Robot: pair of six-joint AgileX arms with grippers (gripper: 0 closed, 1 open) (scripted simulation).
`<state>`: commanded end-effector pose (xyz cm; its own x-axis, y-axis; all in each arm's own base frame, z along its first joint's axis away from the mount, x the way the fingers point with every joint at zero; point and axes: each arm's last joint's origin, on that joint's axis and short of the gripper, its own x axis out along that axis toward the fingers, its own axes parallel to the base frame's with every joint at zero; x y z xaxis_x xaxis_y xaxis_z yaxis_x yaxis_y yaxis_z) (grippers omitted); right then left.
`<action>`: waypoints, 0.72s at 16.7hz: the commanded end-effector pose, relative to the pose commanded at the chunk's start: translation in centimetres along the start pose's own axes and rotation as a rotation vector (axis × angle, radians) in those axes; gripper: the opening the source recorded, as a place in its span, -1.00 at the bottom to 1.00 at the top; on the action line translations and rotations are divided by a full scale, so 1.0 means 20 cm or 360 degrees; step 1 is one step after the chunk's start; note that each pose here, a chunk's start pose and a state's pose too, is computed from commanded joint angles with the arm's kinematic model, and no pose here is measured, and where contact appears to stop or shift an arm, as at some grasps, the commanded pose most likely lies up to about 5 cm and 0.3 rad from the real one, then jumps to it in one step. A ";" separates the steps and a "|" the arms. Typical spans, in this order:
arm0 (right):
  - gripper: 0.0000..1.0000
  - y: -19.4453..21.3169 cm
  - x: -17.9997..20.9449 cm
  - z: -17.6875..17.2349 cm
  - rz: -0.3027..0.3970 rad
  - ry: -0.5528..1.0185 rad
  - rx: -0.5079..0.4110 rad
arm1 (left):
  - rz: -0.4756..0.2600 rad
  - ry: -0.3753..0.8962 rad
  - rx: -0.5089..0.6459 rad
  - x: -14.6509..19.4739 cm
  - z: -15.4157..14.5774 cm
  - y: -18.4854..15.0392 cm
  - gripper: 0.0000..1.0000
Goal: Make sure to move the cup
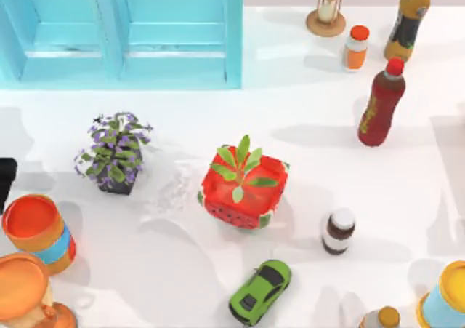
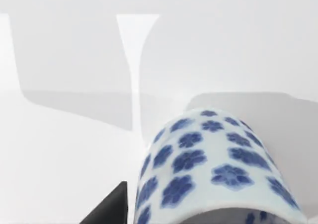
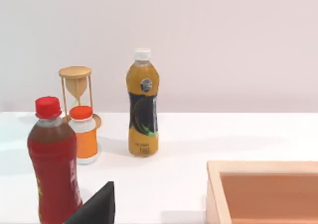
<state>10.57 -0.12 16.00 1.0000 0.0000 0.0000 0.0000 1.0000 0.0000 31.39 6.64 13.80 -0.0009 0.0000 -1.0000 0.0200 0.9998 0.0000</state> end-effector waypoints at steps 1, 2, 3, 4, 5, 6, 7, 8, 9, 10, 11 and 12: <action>1.00 0.00 0.00 0.00 0.0000 0.0000 0.0000 | 0.0000 0.0000 0.0000 0.00 0.00 0.00 0.40; 1.00 0.00 0.00 0.00 0.0000 0.0000 0.0000 | 0.0000 0.0000 0.0000 0.00 0.00 0.00 0.25; 1.00 0.00 0.00 0.00 0.0000 0.0000 0.0000 | 0.0000 0.0000 0.0000 0.00 0.00 0.00 0.10; 1.00 0.00 0.00 0.00 0.0000 0.0000 0.0000 | 0.0000 0.0000 0.0000 0.00 0.00 0.00 -0.06; 1.00 0.00 0.00 0.00 0.0000 0.0000 0.0000 | 0.0000 0.0000 0.0000 0.00 0.00 0.00 -0.21; 1.00 0.00 0.00 0.00 0.0000 0.0000 0.0000 | 0.0000 0.0000 0.0000 0.00 0.00 0.00 -0.36; 1.00 0.00 0.00 0.00 0.0000 0.0000 0.0000 | 0.0000 0.0000 0.0000 0.00 0.00 0.00 -0.51; 1.00 0.00 0.00 0.00 0.0000 0.0000 0.0000 | 0.0000 0.0000 0.0000 0.00 0.00 0.00 -0.66; 1.00 0.00 0.00 0.00 0.0000 0.0000 0.0000 | 0.0000 0.0000 0.0000 0.00 0.00 0.00 -0.81; 1.00 0.00 0.00 0.00 0.0000 0.0000 0.0000 | 0.0000 0.0000 0.0000 0.00 0.00 0.00 -0.96; 1.00 0.00 0.00 0.00 0.0000 0.0000 0.0000 | 0.0000 0.0000 0.0000 0.00 0.00 0.00 -1.00; 1.00 0.00 0.00 0.00 0.0000 0.0000 0.0000 | 0.0000 0.0000 0.0000 0.00 0.00 0.00 -1.00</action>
<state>10.57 -0.12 16.00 1.0000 0.0000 0.0000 0.0000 1.0000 0.0000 31.39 6.64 13.80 -0.0009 0.0000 -1.0000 0.0200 0.9998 0.0000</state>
